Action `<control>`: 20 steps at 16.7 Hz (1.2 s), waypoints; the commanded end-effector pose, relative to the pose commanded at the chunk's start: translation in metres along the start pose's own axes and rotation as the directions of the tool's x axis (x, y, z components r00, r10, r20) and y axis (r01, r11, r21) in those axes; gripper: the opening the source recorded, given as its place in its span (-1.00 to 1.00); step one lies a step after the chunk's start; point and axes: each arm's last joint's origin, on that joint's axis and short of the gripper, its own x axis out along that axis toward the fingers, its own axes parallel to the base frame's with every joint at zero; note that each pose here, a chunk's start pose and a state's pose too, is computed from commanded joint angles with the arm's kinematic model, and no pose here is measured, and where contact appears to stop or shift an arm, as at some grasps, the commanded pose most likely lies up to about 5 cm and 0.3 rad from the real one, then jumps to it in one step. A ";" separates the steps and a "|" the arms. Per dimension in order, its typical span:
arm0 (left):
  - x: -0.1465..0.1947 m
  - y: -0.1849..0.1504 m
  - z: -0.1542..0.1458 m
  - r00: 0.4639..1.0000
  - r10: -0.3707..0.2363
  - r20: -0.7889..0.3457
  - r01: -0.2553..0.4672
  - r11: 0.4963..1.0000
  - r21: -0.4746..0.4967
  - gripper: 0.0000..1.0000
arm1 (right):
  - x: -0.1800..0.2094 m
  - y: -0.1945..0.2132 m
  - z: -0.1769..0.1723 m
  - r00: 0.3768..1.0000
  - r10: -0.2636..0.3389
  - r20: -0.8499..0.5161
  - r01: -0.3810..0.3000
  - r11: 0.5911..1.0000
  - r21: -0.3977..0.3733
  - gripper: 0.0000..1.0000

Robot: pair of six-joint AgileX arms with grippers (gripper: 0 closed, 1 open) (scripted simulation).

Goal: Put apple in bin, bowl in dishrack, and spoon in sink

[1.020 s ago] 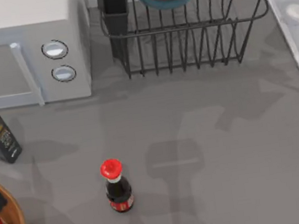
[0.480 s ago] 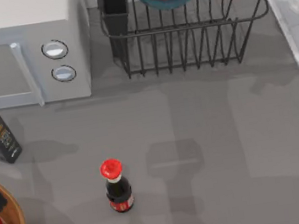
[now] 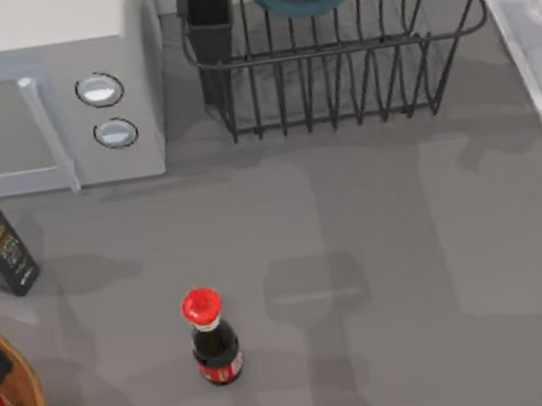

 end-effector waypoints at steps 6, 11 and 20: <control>0.000 0.000 0.000 1.000 0.000 0.000 0.000 1.000 0.000 1.00 | 0.022 -0.004 0.000 1.000 -0.001 0.001 0.001 1.000 0.001 -1.00; 0.000 0.000 0.000 1.000 0.000 0.000 0.000 1.000 0.000 1.00 | 0.040 -0.002 -0.003 1.000 -0.004 0.002 0.004 1.000 0.004 -1.00; 0.000 0.000 0.000 1.000 0.000 0.000 0.000 1.000 0.000 1.00 | 0.042 -0.002 -0.003 1.000 -0.001 0.001 0.001 1.000 0.005 -0.40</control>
